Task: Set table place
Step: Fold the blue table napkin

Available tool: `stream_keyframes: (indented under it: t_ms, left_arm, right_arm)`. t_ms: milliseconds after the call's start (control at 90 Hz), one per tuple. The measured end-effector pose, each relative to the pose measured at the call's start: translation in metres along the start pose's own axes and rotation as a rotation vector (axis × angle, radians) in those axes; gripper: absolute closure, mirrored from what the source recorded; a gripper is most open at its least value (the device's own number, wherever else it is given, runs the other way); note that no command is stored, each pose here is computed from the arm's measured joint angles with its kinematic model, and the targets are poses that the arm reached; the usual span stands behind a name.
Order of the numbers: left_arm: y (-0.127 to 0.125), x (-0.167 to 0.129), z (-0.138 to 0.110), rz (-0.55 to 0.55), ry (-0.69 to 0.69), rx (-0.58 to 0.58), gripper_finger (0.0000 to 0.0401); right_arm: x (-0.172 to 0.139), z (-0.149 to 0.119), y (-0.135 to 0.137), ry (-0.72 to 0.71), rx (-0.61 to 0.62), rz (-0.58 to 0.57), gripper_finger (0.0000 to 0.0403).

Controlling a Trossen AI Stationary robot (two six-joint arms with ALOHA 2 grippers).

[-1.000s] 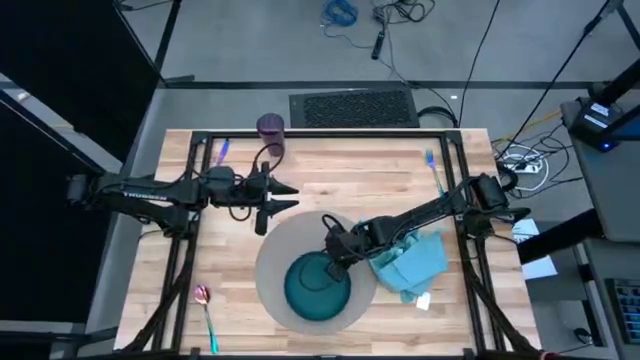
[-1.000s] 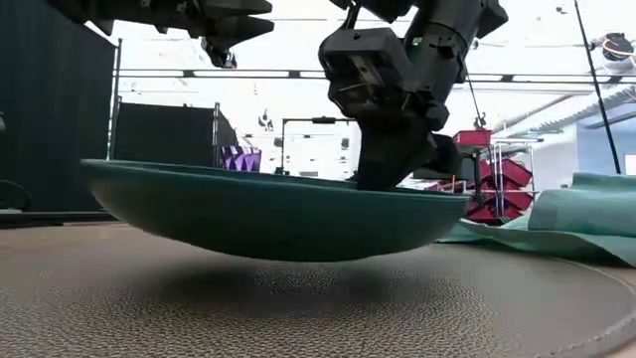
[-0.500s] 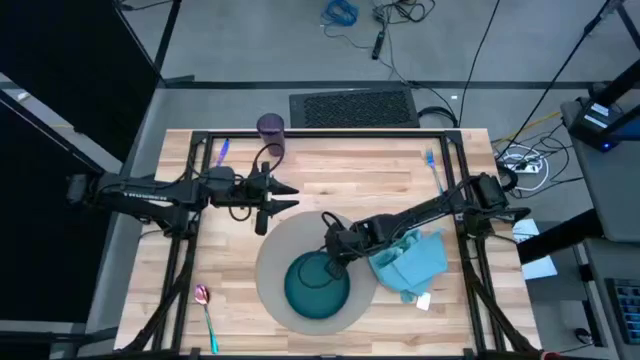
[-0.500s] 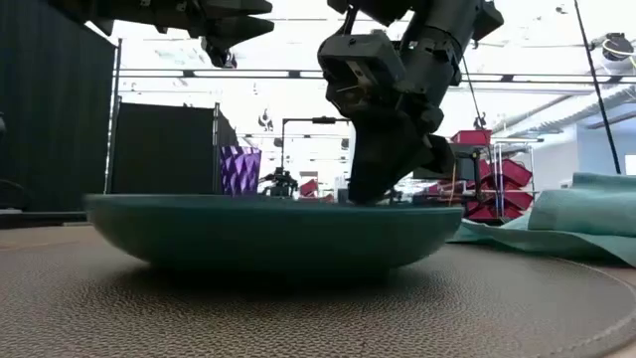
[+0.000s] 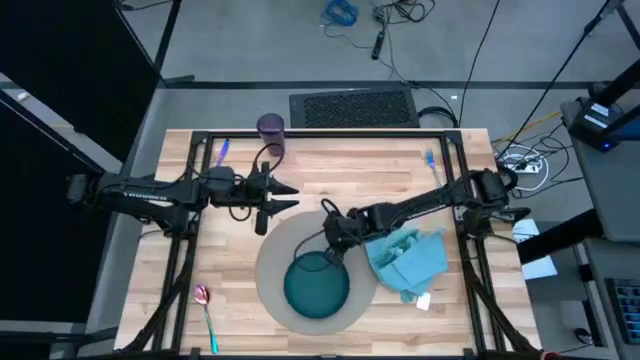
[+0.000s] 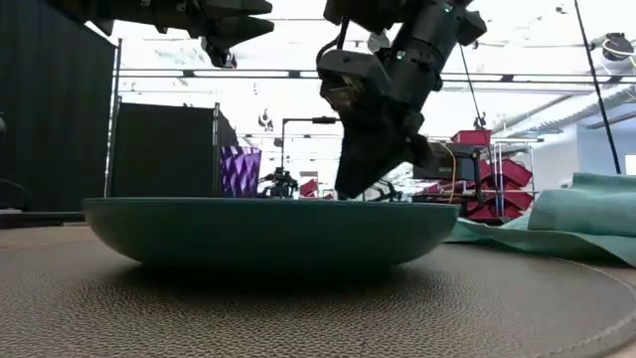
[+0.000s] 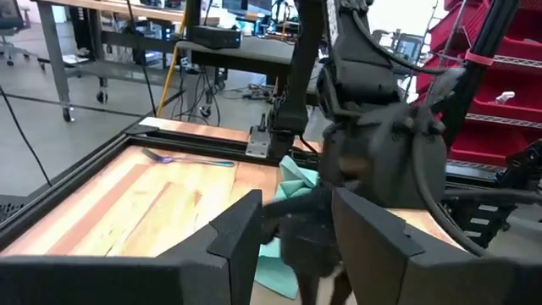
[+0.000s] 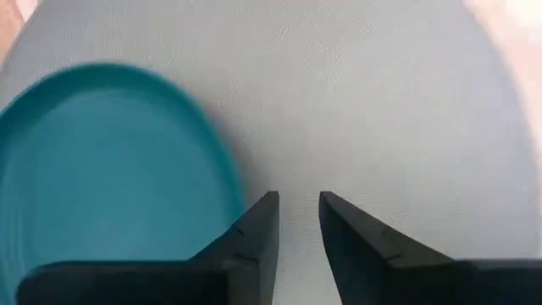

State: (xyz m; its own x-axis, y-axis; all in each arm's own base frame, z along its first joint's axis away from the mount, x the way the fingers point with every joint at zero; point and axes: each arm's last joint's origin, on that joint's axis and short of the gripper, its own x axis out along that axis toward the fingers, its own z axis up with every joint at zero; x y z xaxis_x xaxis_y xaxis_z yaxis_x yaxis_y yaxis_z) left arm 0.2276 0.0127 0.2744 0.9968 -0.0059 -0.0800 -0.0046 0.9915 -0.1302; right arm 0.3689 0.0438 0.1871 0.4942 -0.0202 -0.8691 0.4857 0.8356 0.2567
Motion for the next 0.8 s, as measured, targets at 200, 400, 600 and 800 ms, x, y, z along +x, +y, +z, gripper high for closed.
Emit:
stream_keyframes:
  t_ms: [200, 400, 600, 800]
  left_arm:
    - [0.000, 0.000, 0.000, 0.000, 0.001, 0.000, 0.0271]
    - [0.001, 0.004, -0.004, 0.002, 0.021, 0.007, 0.0271]
    - [0.003, 0.013, -0.013, 0.006, 0.053, 0.027, 0.0271]
    - [0.003, 0.020, -0.014, 0.002, 0.023, 0.029, 0.0271]
  right_arm:
    - [-0.043, -0.003, -0.020, 0.021, 0.036, -0.187, 0.0334]
    - [-0.070, -0.026, -0.024, 0.110, 0.138, -0.320, 0.0336]
    - [-0.078, -0.059, -0.011, 0.255, 0.060, -0.401, 0.0337]
    - [-0.094, -0.078, -0.020, 0.435, -0.153, -0.554, 0.0337]
